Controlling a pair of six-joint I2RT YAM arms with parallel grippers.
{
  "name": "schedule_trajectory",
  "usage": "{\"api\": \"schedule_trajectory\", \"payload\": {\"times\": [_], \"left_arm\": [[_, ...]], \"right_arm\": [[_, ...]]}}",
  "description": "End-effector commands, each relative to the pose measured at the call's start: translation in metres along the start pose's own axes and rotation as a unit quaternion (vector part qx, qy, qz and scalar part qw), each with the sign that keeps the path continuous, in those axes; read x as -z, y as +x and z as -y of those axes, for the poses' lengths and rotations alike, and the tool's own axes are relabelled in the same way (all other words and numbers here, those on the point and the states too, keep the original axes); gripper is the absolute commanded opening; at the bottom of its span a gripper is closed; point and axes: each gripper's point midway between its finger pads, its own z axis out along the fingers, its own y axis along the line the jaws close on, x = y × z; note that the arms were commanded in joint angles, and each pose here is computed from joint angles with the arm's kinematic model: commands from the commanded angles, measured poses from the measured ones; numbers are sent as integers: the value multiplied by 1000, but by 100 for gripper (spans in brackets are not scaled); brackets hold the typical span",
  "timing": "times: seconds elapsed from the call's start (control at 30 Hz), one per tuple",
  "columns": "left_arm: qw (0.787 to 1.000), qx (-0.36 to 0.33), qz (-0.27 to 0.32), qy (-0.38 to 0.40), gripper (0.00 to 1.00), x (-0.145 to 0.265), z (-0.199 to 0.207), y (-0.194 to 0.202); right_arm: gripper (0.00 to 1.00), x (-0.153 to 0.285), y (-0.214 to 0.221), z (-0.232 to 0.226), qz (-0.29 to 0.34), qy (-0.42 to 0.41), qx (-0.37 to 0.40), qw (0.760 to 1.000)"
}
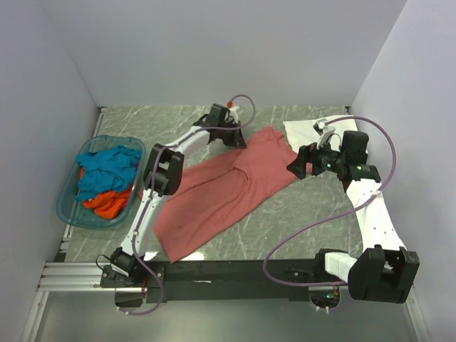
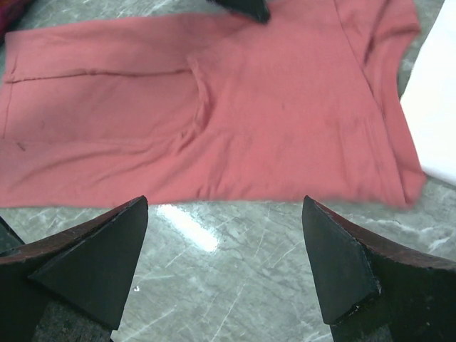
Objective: Fold and stack the t-shirts
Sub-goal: Fold the tshirt
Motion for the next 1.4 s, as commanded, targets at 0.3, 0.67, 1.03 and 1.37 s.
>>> {"api": "schedule_trajectory", "payload": {"times": [0.3,0.67,1.03,1.37], "left_arm": [[988,89,90,-87,0,77,-97,-54],[959,169,128,-190,0,125,-163,-52],[934,197,199,-221,12,174,-168,-91],[923,17,335,-190,79,318,-31,-157]], "right_arm": [[94,1,-5,4,3,2,1,1000],[94,-4,2,10,-11,8,-7,1000],[93,-22,22,9,-51,-8,-20,998],[85,-136,10,-19,-116,-36,-125,985]]}}
